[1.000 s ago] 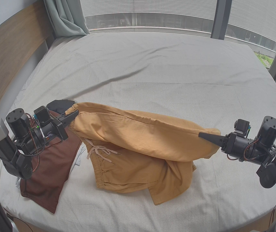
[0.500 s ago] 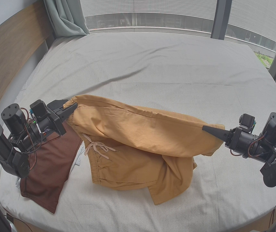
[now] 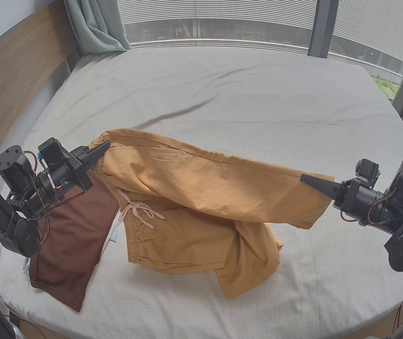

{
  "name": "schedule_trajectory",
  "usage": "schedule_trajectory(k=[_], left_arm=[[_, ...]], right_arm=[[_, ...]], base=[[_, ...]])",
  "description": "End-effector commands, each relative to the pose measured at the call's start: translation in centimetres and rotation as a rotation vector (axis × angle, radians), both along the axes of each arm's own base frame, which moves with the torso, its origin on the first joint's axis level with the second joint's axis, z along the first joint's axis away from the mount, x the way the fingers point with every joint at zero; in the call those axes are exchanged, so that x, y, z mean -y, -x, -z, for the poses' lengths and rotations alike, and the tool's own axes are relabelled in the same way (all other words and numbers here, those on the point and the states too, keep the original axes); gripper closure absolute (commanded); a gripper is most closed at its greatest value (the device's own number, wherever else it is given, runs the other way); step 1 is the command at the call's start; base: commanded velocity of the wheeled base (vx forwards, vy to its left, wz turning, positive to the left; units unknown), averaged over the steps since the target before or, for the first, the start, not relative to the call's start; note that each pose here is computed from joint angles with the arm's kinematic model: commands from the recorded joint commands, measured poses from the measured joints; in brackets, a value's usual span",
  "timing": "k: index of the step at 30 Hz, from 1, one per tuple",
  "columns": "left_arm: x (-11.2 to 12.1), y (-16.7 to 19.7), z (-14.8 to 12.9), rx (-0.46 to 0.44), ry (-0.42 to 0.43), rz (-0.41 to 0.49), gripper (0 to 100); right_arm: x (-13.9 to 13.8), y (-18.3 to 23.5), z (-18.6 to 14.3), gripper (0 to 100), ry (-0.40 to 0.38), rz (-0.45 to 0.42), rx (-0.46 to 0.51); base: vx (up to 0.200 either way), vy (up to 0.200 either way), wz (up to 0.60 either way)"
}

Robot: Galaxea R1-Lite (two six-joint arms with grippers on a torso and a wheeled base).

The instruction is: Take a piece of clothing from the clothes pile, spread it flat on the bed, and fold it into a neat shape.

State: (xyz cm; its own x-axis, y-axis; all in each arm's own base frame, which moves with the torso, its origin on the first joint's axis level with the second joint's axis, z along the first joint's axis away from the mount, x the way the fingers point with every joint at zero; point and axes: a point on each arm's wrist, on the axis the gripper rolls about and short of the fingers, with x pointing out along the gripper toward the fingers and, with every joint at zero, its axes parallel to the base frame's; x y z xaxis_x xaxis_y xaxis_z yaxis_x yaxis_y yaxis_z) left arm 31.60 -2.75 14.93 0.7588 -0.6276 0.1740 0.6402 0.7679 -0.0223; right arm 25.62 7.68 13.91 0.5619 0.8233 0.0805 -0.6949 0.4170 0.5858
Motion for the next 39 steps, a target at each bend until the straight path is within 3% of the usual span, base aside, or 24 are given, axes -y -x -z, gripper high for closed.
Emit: schedule_trajectory(k=[1,39], left_arm=[[-0.1,-0.1,0.1,0.000,0.000,-0.003,100],[-1.0,-0.4,0.1,-0.001,0.003,-0.028,100]], right_arm=[[0.1,0.0,-0.3,100,-0.004,0.002,0.011],[2.2,-1.7,-1.6,100,-0.028,0.113,0.069]], base=[[0.000,0.000,0.00],[0.000,0.000,0.00]])
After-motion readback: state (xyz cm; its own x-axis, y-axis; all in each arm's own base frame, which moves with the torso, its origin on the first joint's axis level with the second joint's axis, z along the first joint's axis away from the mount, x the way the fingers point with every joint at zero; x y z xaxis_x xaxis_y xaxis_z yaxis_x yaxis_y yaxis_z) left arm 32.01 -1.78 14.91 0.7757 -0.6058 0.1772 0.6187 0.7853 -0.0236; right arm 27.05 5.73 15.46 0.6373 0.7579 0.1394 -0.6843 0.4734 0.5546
